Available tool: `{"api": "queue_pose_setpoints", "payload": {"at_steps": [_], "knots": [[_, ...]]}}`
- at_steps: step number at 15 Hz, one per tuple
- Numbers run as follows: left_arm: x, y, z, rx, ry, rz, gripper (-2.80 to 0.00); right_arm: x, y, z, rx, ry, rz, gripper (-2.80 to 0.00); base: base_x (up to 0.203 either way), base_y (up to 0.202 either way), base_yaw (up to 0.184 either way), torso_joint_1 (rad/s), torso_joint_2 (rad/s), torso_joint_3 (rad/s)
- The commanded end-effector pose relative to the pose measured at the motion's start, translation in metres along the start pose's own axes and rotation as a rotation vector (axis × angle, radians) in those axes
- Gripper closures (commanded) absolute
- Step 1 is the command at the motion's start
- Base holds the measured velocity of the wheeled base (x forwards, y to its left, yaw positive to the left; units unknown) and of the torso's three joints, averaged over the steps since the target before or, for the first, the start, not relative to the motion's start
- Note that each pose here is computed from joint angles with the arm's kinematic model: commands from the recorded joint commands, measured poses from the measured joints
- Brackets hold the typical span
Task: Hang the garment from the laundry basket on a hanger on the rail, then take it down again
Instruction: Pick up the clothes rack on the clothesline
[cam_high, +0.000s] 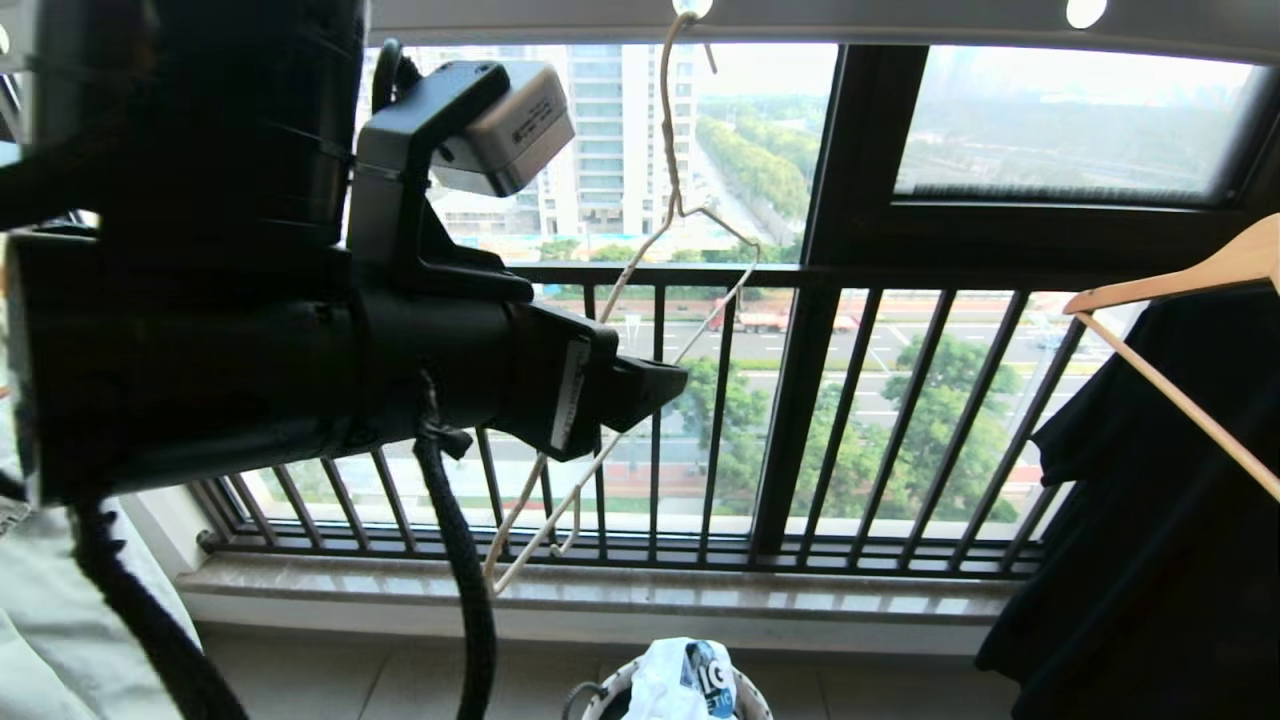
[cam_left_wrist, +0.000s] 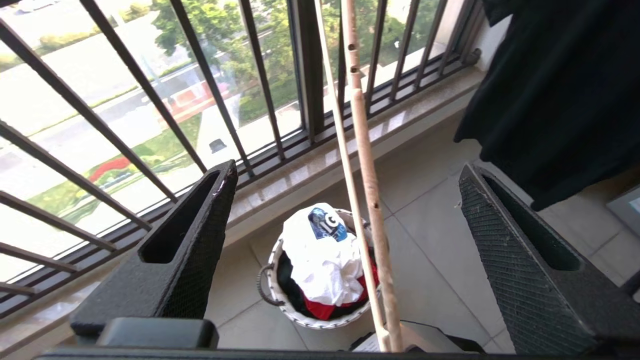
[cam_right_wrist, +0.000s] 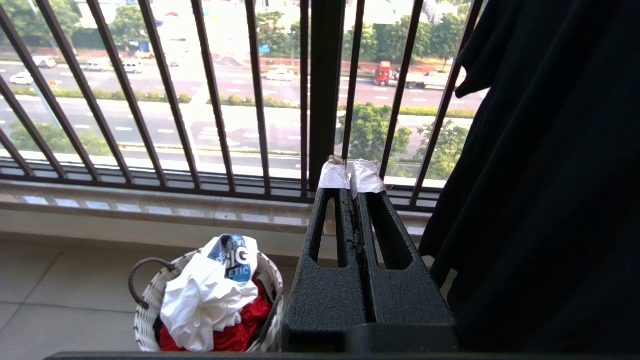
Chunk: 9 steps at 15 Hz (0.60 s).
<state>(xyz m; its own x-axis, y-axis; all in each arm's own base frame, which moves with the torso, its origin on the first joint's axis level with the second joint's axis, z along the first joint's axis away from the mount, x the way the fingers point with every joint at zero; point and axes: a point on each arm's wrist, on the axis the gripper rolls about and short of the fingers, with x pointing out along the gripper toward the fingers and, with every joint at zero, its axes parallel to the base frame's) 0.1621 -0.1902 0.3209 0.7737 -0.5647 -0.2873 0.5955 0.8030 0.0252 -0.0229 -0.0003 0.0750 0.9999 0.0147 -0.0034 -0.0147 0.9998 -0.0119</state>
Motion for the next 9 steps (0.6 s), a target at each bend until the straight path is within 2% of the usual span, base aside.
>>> {"api": "queue_pose_setpoints", "payload": {"at_steps": [1, 4, 5, 9], "knots": [[0.0173, -0.0041, 0.001, 0.01, 0.018, 0.015, -2.8, 0.0001, 0.0, 0.0, 0.0, 0.001, 0.001, 0.0, 0.0, 0.0, 0.0, 0.0, 0.0, 0.0], [0.0202, -0.0052, 0.0083, 0.007, -0.002, 0.014, -2.8, 0.0002, 0.0, 0.0, 0.0, 0.002, 0.001, 0.0, 0.0, 0.0, 0.0, 0.0, 0.0, 0.0], [0.0201, -0.0051, 0.0087, 0.007, -0.004, 0.014, 0.0, 0.0001, 0.0, 0.0, 0.0, 0.001, 0.001, 0.0, 0.0, 0.0, 0.0, 0.0, 0.0, 0.0], [0.0221, -0.0054, 0.0048, 0.011, 0.012, 0.015, 0.0, 0.0001, 0.0, 0.0, 0.0, 0.001, 0.001, 0.0, 0.0, 0.0, 0.0, 0.0, 0.0, 0.0]]}}
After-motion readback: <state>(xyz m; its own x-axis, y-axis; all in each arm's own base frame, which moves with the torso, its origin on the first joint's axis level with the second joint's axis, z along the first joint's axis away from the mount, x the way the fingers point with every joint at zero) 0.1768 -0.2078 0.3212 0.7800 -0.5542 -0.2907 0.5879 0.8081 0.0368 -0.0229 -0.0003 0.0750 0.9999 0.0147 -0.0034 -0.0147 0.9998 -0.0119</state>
